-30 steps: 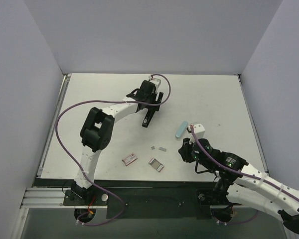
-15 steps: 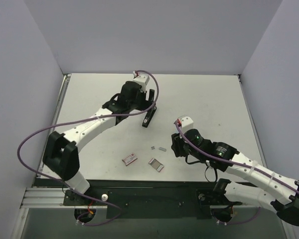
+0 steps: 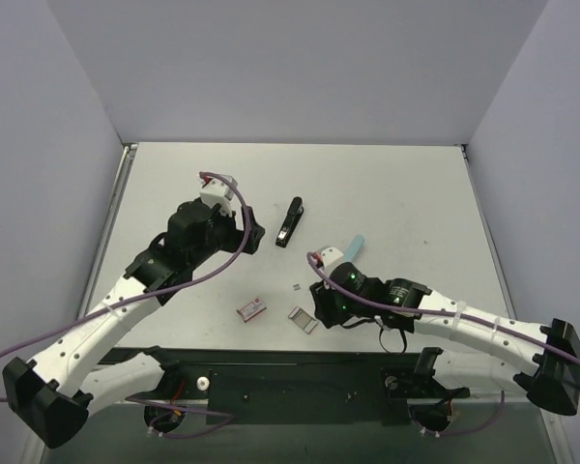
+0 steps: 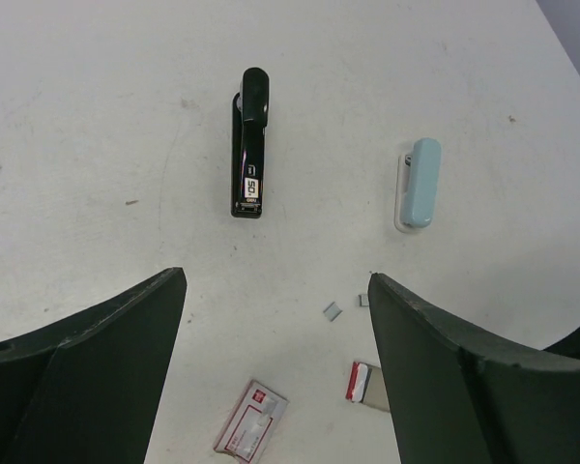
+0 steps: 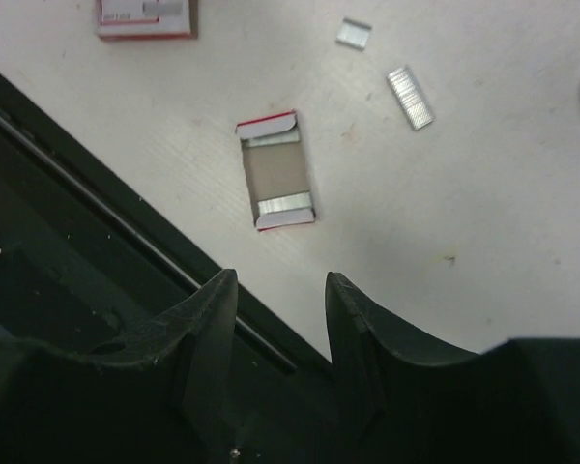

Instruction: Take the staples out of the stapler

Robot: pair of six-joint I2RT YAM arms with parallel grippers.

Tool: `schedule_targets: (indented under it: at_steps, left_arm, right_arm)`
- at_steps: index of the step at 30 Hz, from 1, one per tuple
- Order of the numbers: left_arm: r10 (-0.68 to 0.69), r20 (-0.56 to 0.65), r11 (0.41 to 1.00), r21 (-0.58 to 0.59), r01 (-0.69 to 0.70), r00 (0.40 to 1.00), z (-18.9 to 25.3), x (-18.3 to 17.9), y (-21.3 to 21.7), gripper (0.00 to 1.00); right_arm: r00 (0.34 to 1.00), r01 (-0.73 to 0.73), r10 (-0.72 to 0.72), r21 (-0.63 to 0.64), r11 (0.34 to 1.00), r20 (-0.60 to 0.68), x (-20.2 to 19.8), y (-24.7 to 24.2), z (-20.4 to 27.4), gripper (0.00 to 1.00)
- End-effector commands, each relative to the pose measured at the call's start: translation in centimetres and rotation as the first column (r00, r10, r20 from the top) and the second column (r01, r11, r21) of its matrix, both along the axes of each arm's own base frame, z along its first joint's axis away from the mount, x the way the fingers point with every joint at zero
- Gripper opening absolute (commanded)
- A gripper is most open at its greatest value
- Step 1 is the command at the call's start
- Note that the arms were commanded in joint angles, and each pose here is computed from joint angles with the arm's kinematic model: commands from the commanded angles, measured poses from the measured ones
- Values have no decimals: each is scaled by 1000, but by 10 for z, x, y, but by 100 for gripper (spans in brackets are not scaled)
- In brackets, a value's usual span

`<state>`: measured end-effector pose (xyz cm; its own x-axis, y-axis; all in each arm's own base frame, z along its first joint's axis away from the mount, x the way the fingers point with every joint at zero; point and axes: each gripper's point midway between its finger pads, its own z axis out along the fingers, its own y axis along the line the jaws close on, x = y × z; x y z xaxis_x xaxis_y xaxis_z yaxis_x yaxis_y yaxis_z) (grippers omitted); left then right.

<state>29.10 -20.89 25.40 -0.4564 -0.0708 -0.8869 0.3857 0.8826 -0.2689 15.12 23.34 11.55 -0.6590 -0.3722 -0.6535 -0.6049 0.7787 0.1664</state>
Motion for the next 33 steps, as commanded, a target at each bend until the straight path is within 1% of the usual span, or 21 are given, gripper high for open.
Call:
schedule_targets:
  at_steps: [1,2,3,4,5,7,8,12,13,19,26,33]
  left_arm:
    - [-10,-3,999,-45,10,1000,3,-26,13,87]
    - [-16,-18,999,-49,15,1000,-3,-30,13,87]
    - [-19,-8,998,-62,18,1000,0,-35,16,87]
    - [-31,-21,997,-66,30,999,-5,-39,15,87]
    - [-38,-5,996,-78,37,999,0,-43,17,87]
    - [-64,-18,995,-84,62,998,-5,-50,16,87]
    - [-75,-29,994,-78,73,997,-7,-53,16,87]
    - [-119,-49,990,-79,115,992,-13,-61,12,86]
    - [-129,-53,988,-89,124,990,-14,-64,10,86]
    - [-152,-40,983,-109,147,988,-10,-68,8,86]
    - [-162,-42,982,-108,156,986,-10,-69,7,86]
    - [-163,-45,982,-106,158,986,-11,-70,8,86]
  right_arm:
    - [998,22,-22,-11,1000,-51,-22,14,-26,36]
    - [997,64,-63,3,998,-49,-19,17,-27,35]
    - [996,72,-72,-11,997,-58,-25,18,-35,35]
    - [991,120,-120,-5,993,-55,-22,18,-38,34]
    - [985,154,-155,-17,988,-72,-26,18,-47,34]
    - [977,201,-202,-23,979,-72,-29,19,-57,34]
    - [973,220,-220,-13,976,-65,-28,22,-58,34]
    - [960,273,-276,-57,960,-49,-33,29,-77,34]
    - [957,286,-288,-48,957,-39,-33,34,-75,34]
    - [925,377,-380,-90,922,-14,-29,38,-93,34]
    - [912,407,-410,-118,906,3,-25,40,-106,33]
    - [896,441,-445,-149,885,8,-19,26,-112,33]
